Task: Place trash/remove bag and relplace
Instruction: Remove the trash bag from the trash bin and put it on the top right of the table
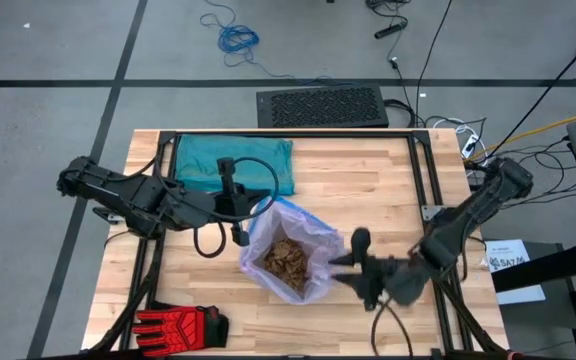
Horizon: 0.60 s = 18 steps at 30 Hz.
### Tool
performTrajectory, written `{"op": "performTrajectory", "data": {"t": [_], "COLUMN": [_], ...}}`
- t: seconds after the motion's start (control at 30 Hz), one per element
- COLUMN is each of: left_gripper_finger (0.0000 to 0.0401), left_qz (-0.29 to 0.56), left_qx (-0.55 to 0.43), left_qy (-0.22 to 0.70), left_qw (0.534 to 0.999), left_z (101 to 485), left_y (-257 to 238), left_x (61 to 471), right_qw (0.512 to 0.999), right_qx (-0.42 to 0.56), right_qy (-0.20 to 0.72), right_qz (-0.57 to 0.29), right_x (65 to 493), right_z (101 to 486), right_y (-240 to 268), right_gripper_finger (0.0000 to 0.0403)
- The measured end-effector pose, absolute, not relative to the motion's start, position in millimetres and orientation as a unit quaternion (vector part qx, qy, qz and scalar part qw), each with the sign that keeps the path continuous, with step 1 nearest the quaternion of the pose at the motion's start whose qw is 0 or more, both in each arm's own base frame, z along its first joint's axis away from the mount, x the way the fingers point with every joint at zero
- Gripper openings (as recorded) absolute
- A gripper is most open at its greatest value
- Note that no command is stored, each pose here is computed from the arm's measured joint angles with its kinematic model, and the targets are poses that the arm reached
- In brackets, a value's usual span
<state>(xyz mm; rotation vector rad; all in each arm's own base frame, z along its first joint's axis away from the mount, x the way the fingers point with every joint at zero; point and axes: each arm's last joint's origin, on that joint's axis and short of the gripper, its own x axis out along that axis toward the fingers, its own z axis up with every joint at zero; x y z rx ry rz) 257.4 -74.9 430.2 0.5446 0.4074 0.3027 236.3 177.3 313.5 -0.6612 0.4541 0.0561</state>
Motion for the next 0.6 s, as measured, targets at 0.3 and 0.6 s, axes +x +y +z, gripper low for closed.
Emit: {"op": "performTrajectory", "data": {"t": [0.3,0.6], "left_gripper_finger": [0.0000,0.0000], "left_qz": [0.150,0.149], "left_qx": [0.255,0.257], "left_qy": [0.198,0.202], "left_qw": [0.934,0.933], "left_z": [430.0,429.2], "left_y": [-74.9,-74.7], "left_x": [257.3,257.0], "right_qw": [0.906,0.893], "right_qx": [-0.337,-0.344], "right_qy": [0.258,0.277], "right_qz": [-0.015,-0.091], "right_x": [244.2,264.8], "right_z": [273.0,270.1], "right_y": [205.9,178.6], "right_gripper_finger": [0.0171,0.0141]}}
